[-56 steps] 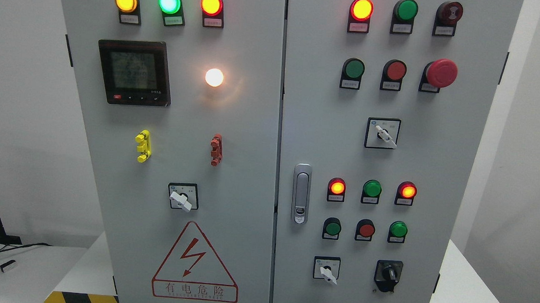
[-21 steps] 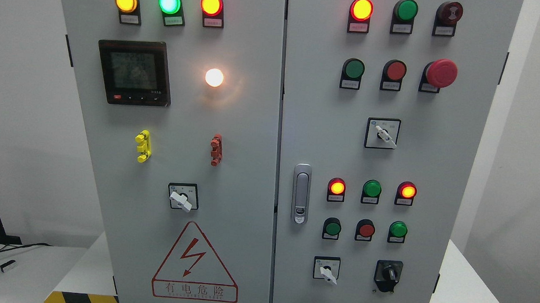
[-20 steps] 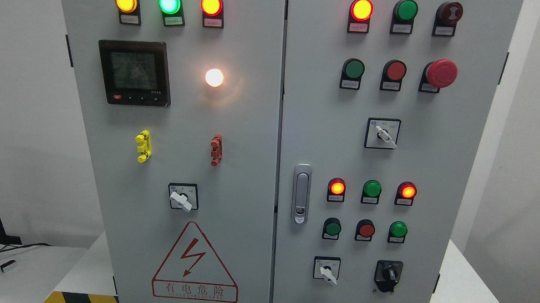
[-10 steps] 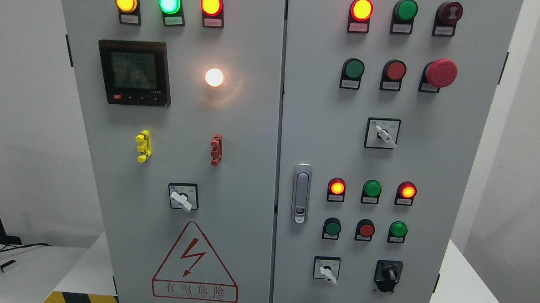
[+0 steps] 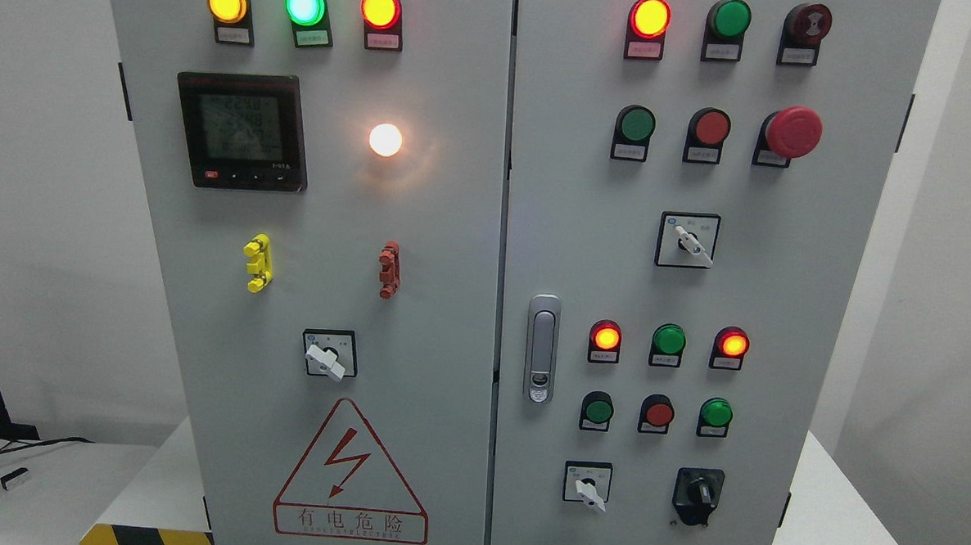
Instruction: Trip black knob to open circuit
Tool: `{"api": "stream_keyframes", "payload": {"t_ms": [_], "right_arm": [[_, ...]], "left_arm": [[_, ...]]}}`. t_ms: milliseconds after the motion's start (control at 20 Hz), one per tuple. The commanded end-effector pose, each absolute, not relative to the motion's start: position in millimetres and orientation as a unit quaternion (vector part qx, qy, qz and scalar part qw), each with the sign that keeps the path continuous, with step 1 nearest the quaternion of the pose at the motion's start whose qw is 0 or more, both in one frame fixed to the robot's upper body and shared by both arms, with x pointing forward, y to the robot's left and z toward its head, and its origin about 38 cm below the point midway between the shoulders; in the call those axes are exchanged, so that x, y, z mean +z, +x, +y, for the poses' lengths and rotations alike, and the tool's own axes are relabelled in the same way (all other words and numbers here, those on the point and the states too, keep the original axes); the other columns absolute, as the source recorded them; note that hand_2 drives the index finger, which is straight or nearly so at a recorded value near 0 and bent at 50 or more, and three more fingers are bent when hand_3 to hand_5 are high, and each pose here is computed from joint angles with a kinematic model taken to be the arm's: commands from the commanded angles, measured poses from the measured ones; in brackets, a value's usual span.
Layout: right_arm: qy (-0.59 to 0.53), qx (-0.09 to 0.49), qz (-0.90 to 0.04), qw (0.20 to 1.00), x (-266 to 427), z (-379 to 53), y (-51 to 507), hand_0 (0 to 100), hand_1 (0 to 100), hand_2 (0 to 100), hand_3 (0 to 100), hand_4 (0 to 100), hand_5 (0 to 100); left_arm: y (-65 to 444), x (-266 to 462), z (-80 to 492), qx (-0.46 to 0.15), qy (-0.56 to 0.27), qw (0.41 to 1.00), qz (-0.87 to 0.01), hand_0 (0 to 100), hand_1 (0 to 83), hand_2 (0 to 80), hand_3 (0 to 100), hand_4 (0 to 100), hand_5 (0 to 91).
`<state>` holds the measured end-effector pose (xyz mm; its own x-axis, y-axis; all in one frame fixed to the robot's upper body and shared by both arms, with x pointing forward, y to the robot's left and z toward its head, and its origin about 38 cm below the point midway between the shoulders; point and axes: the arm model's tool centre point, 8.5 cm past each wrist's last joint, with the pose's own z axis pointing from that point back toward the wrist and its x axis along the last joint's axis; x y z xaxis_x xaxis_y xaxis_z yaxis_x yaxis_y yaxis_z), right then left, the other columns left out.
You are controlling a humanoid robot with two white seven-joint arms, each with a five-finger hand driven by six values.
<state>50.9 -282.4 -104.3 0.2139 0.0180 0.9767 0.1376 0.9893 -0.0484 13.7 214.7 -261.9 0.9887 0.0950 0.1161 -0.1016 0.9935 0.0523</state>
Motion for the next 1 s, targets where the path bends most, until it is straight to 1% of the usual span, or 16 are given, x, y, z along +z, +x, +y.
{"api": "stream_keyframes", "payload": {"t_ms": [0, 150, 451, 701, 952], "right_arm": [[-0.106, -0.020, -0.797, 0.595, 26, -308, 116, 30, 62, 36, 78, 86, 100], [-0.131, -0.004, -0.811, 0.571, 49, -312, 133, 29, 65, 33, 78, 87, 100], [-0.152, -0.016, -0.822, 0.548, 89, -315, 176, 29, 66, 32, 78, 88, 100], [-0.165, -0.026, -0.830, 0.532, 122, -314, 190, 28, 66, 32, 80, 90, 100], [-0.167, -0.015, -0.849, 0.501, 151, -310, 206, 28, 67, 33, 82, 92, 100]], "left_arm": [[14, -262, 216, 0.052, 0.030, 0.997, -0.057, 12, 38.9, 0.0, 0, 0, 0.0], [14, -262, 215, 0.052, 0.029, 0.997, -0.057, 12, 38.9, 0.0, 0, 0, 0.0], [14, -262, 216, 0.052, 0.030, 0.997, -0.058, 12, 38.9, 0.0, 0, 0, 0.0], [14, -262, 215, 0.052, 0.029, 0.997, -0.057, 12, 38.9, 0.0, 0, 0, 0.0], [14, -262, 215, 0.052, 0.029, 0.997, -0.057, 12, 38.9, 0.0, 0, 0, 0.0]]}}
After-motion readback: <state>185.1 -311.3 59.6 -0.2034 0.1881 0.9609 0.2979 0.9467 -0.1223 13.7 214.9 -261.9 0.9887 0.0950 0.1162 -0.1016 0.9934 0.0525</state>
